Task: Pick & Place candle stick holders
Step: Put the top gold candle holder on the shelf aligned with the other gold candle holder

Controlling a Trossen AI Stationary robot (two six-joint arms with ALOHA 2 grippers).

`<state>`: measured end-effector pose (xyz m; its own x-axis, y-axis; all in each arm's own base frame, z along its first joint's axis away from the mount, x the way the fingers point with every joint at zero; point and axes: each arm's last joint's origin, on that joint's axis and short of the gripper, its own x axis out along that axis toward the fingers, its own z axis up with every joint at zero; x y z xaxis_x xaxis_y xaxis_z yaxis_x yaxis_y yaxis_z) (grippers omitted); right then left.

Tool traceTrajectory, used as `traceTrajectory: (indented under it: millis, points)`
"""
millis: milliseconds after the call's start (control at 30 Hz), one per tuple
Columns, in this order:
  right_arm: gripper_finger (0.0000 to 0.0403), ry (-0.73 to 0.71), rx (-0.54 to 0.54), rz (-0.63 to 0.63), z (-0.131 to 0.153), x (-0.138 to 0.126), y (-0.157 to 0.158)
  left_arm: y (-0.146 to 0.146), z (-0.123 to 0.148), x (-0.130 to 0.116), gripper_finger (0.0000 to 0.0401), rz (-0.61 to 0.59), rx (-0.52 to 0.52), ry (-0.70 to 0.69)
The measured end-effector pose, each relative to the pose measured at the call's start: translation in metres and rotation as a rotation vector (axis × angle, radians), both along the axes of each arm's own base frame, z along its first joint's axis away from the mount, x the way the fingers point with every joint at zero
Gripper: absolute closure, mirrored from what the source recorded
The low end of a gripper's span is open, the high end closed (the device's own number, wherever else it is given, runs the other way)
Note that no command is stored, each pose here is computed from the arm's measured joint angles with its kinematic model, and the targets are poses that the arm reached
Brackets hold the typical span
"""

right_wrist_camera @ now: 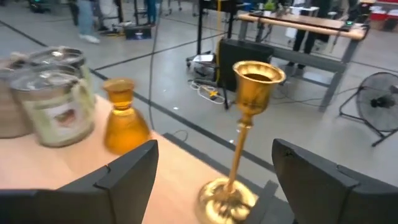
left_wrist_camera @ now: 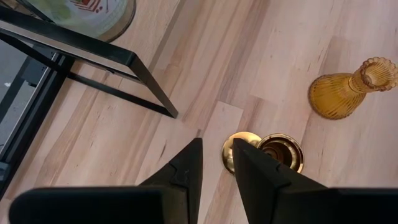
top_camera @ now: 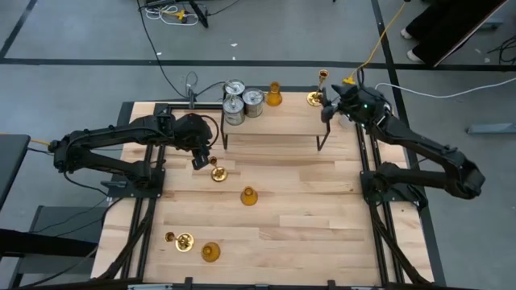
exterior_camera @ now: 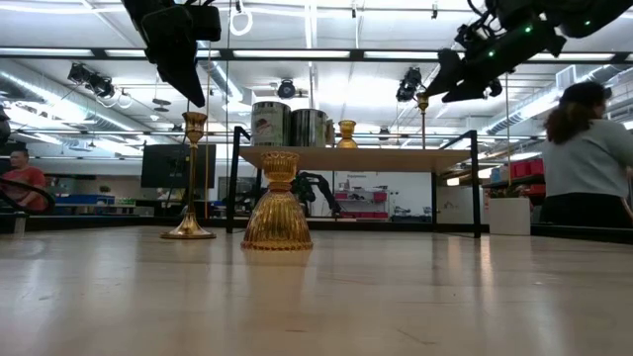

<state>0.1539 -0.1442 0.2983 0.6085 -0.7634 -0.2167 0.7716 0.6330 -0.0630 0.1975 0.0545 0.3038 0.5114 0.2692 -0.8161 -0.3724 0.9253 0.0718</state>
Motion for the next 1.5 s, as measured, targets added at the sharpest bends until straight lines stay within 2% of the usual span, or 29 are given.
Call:
traceTrajectory:
  millis: [467, 700, 900, 1233, 1500]
  points:
    - [0.0085, -0.06, 0.046, 0.268, 0.006, 0.014, 0.033, -0.001, 0.0, 0.0, 0.0304, -0.027, -0.039, -0.01]
    - [0.0085, -0.059, 0.047, 0.328, 0.006, 0.02, 0.044, -0.003, -0.002, -0.001, 0.0295, -0.053, -0.085, 0.004]
    - [0.0085, -0.08, 0.03, 0.349, 0.008, 0.023, 0.047, -0.005, -0.005, -0.007, 0.0239, -0.055, -0.111, 0.068]
    - [0.0085, -0.1, 0.014, 0.353, 0.011, 0.023, 0.047, -0.005, -0.005, -0.007, 0.0123, -0.039, -0.13, 0.066]
    - [0.0085, -0.099, 0.014, 0.352, 0.011, 0.024, 0.047, -0.005, -0.005, -0.007, 0.0076, -0.039, -0.131, 0.066]
